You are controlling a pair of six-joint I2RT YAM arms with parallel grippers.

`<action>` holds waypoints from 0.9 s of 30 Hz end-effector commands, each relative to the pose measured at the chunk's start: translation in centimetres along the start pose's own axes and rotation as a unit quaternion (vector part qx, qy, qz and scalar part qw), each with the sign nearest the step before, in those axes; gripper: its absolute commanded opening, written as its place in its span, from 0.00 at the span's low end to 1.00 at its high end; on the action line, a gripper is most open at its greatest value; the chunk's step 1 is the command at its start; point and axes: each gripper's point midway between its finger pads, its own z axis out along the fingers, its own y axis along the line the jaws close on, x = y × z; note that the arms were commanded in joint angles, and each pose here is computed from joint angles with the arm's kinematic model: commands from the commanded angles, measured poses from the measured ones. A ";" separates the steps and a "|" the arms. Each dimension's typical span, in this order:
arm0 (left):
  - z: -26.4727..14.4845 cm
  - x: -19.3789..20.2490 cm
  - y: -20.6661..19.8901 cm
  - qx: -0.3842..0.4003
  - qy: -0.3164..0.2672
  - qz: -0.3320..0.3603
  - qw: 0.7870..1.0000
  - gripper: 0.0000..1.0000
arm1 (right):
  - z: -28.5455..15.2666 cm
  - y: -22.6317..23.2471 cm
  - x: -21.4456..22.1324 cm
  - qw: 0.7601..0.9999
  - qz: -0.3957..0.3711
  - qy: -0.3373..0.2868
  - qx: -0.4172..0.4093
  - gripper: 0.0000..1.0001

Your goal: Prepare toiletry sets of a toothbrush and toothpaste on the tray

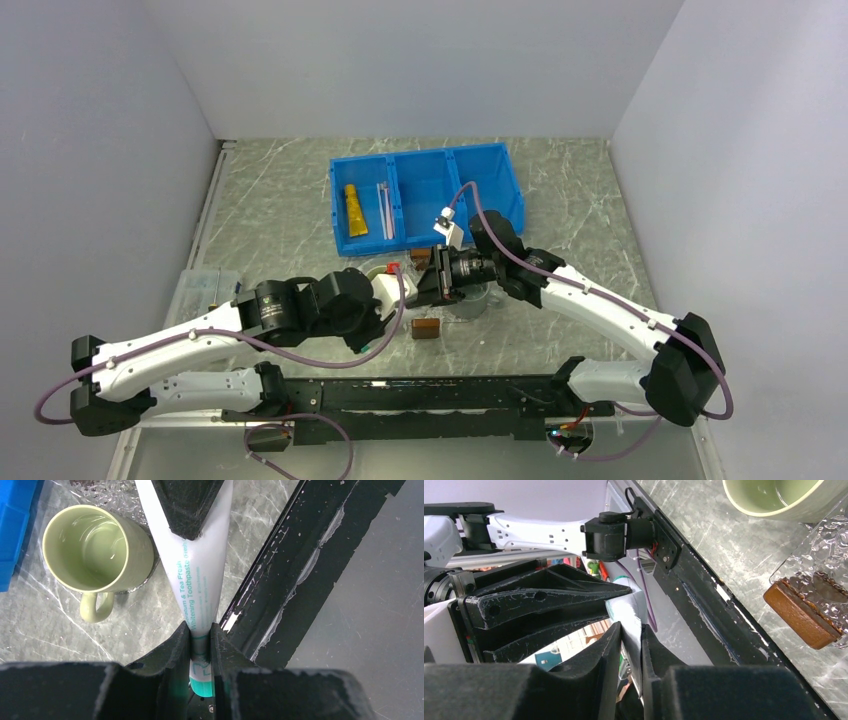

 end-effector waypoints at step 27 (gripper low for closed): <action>-4.0 -4.2 2.0 -0.047 -0.145 -0.017 0.988 0.85 | -2.1 4.2 -2.6 0.993 -0.109 -0.041 0.022 0.00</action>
